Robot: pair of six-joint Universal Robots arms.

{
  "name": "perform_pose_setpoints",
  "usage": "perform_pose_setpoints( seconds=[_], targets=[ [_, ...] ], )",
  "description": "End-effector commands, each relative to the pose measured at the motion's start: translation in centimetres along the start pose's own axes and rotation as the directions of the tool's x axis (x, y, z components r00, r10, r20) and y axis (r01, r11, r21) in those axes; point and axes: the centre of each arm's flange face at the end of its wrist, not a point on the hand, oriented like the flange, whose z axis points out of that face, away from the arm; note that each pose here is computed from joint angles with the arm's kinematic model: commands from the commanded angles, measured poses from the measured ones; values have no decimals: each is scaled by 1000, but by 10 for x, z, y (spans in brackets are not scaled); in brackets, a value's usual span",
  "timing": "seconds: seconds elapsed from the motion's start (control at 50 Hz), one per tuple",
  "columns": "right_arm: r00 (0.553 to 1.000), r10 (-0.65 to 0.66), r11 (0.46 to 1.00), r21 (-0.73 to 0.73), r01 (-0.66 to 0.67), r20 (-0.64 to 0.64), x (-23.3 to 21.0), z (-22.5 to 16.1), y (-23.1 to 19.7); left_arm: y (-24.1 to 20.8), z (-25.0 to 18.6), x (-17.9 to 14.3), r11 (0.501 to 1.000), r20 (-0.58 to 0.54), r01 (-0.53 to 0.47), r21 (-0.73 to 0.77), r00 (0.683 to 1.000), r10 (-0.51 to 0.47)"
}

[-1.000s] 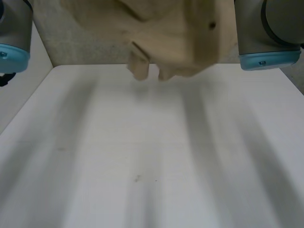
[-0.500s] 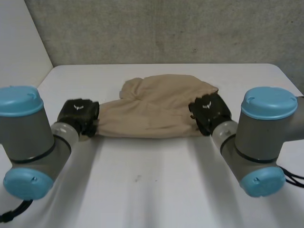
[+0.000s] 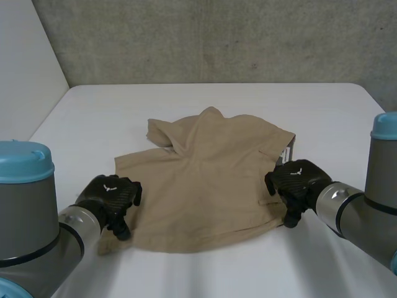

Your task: Fold the shorts.

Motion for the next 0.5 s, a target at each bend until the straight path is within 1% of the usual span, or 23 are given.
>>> perform_pose_setpoints(
  seconds=[0.02, 0.04, 0.14, 0.22, 0.32, 0.42, 0.5],
  targets=[
    [976, 215, 976, 43, -216, 19, 1, -1, 10, -2, -1, -2, 999, 13, 4, 36, 1000, -5],
    [975, 220, 974, 45, -222, 41, 0, -4, 12, -2, -2, -2, 999, 14, 5, 36, 1000, -6],
    [972, 223, 973, 48, -227, 75, 0, -7, 18, 4, -9, -3, 1000, 18, -1, 28, 1000, 0],
    [977, 198, 979, 43, -201, 75, -1, -9, 24, 11, -12, -1, 999, 4, -37, 29, 999, 37],
    [988, 145, 987, 56, -148, 56, -2, -6, 33, 22, -9, 5, 991, -37, -109, 75, 993, 112],
    [993, 110, 991, 73, -113, 47, -6, -1, 40, 31, -2, -3, 984, -13, -161, 82, 987, 162],
    [993, 110, 992, 62, -113, 52, -9, -1, 44, 36, 2, -10, 983, 12, -173, 63, 985, 173]
  ],
)
